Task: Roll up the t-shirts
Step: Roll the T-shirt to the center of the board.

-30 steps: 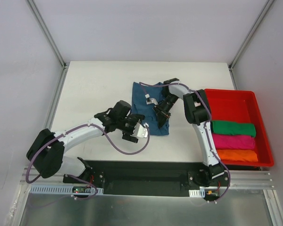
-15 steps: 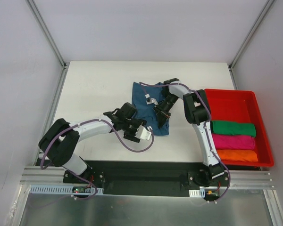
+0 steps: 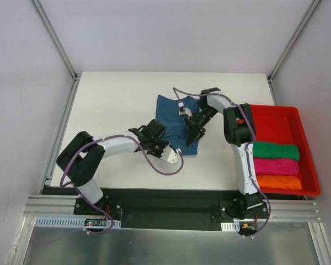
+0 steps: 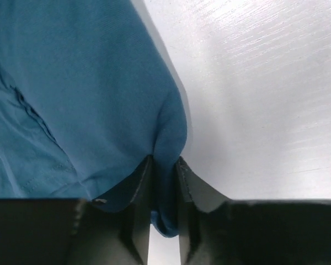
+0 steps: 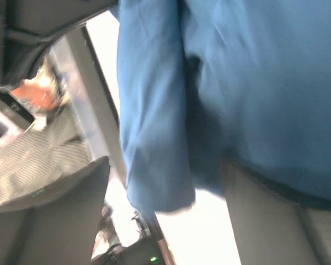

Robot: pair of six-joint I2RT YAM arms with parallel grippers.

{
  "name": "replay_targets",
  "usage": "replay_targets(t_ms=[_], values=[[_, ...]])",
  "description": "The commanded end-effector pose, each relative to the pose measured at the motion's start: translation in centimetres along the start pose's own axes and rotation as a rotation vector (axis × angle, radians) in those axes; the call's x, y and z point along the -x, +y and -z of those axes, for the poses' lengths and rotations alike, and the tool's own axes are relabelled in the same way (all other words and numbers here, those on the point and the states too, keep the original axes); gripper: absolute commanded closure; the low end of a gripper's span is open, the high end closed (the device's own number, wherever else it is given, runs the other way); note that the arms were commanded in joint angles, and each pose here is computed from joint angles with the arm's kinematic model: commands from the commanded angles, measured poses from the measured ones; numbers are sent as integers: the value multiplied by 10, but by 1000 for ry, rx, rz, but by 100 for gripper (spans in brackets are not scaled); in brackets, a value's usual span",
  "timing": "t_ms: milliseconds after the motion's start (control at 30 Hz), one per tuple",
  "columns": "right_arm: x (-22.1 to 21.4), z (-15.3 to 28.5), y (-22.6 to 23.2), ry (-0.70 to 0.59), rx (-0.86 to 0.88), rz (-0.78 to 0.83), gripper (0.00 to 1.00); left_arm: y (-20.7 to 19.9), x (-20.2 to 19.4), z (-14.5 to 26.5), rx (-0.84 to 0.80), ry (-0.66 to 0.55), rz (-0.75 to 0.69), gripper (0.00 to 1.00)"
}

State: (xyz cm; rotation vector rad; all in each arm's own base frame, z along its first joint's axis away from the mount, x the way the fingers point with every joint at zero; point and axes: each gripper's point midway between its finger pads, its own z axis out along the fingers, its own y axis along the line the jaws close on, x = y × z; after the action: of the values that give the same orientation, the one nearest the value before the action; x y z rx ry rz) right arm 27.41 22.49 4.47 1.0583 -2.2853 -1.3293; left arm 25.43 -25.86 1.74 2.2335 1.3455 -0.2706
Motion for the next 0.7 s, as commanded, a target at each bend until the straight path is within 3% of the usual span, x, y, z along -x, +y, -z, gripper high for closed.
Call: replay_targets(t_ms=[0, 33, 67, 100, 133, 167, 233, 267, 333, 367, 433, 500, 533, 567, 667], values=[[7, 97, 33, -238, -202, 75, 8, -51, -19, -4, -224, 63, 100, 87], [1, 120, 48, -323, -283, 107, 1, -40, -12, -2, -216, 48, 111, 89], [21, 148, 44, -444, -434, 231, 3, -39, -7, 0, -230, 37, 134, 92], [19, 178, 31, -483, -670, 242, 4, -49, -2, 3, -299, 12, 199, 94], [-8, 165, 3, -491, -796, 128, 4, -32, 8, 9, -288, -20, 214, 94], [21, 241, 54, -768, -1117, 405, 4, -32, 15, 14, -324, -45, 255, 95], [7, 224, 56, -848, -1177, 563, 4, -26, 31, 27, -420, -106, 347, 96], [11, 229, 86, -936, -1170, 662, 4, -23, 36, 31, -445, -130, 390, 96], [14, 219, 108, -912, -1050, 672, 4, -12, 49, 44, -509, -210, 484, 97], [-7, 164, 91, -730, -815, 563, 4, -9, 53, 47, -527, -229, 499, 97], [-34, 111, 94, -455, -679, 591, 4, -5, 57, 52, -566, -262, 542, 98], [-44, 82, 83, -358, -709, 669, 4, 2, 56, 52, -575, -278, 565, 98], [-27, 88, 80, -417, -789, 790, 4, 4, 58, 53, -586, -297, 581, 98], [-44, 67, 57, -363, -812, 831, 4, 0, 57, 53, -619, -299, 617, 98], [-33, 57, 61, -339, -887, 1045, 4, 6, 57, 56, -652, -328, 680, 97]])
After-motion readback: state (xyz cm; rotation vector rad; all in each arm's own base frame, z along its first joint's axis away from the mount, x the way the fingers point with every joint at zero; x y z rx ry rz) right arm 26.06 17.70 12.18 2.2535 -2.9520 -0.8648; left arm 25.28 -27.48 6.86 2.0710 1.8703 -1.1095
